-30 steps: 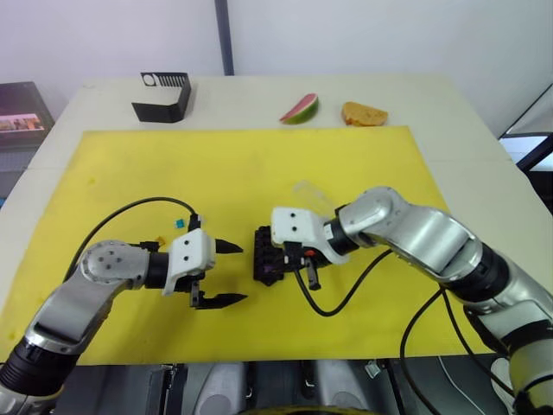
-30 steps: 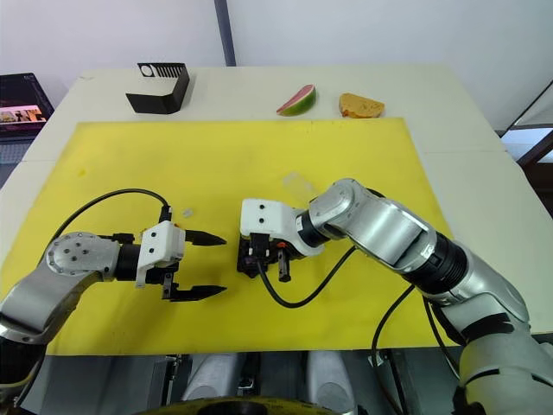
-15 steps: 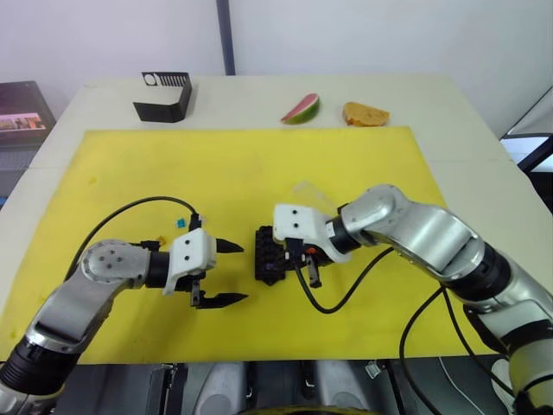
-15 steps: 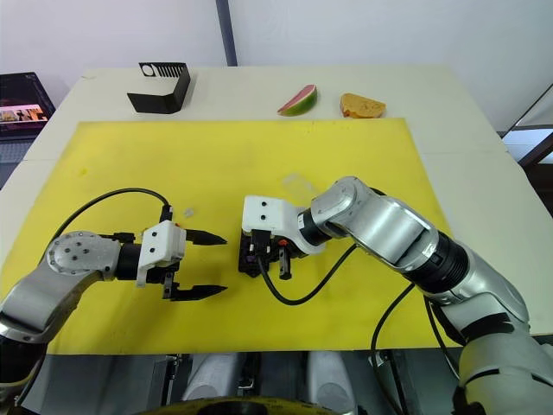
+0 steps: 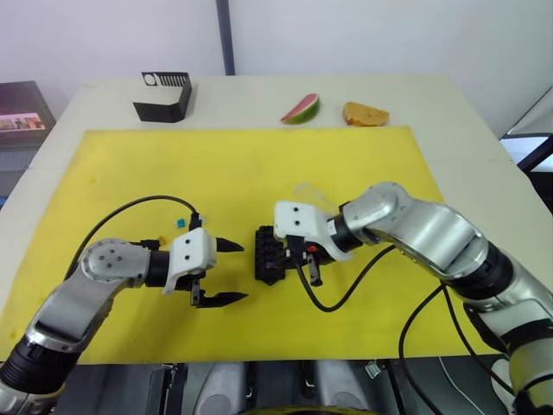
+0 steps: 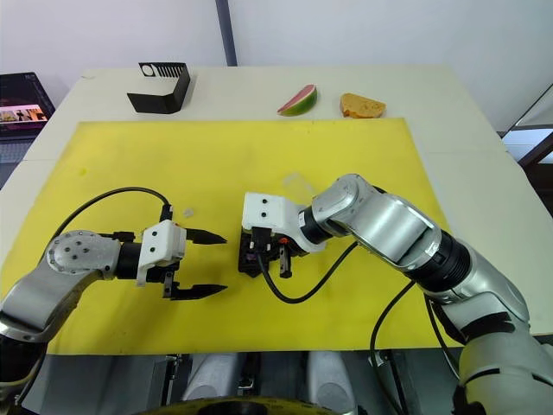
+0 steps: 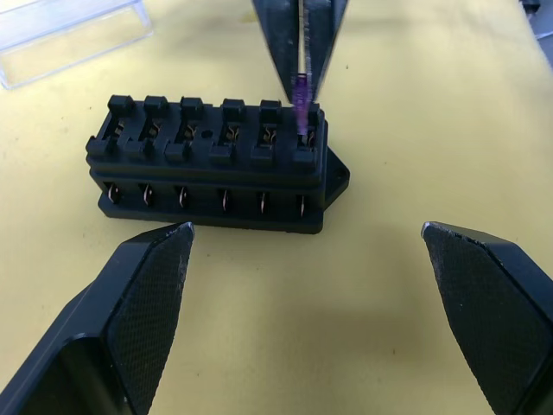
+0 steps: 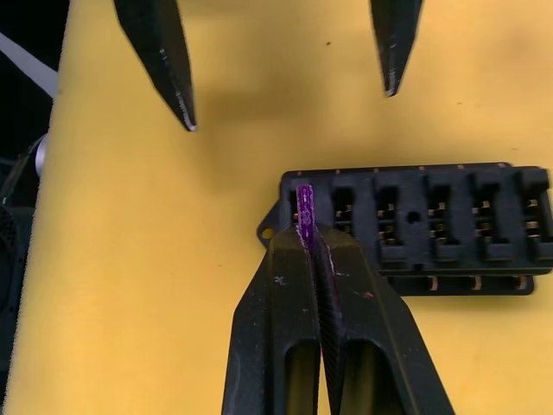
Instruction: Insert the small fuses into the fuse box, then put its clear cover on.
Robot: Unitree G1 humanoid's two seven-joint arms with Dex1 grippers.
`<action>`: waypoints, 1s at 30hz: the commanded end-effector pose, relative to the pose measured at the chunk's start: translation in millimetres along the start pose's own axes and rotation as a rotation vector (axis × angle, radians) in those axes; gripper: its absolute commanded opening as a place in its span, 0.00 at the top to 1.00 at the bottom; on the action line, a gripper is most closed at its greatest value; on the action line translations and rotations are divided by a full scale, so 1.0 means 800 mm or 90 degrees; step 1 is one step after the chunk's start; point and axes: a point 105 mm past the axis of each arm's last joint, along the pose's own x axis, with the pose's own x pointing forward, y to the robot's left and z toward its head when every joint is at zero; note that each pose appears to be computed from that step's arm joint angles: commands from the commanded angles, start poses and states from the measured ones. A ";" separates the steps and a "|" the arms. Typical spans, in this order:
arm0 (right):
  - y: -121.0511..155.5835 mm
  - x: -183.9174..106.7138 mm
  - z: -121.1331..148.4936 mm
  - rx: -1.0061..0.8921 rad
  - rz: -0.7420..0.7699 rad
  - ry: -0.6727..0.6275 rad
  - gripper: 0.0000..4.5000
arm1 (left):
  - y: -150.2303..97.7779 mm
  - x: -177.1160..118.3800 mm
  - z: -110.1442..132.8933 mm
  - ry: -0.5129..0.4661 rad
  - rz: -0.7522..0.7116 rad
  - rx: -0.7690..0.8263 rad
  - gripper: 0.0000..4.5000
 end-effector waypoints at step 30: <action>-0.008 -0.005 0.015 -0.026 -0.032 -0.017 1.00 | 0.003 0.000 0.008 -0.007 0.001 0.023 0.01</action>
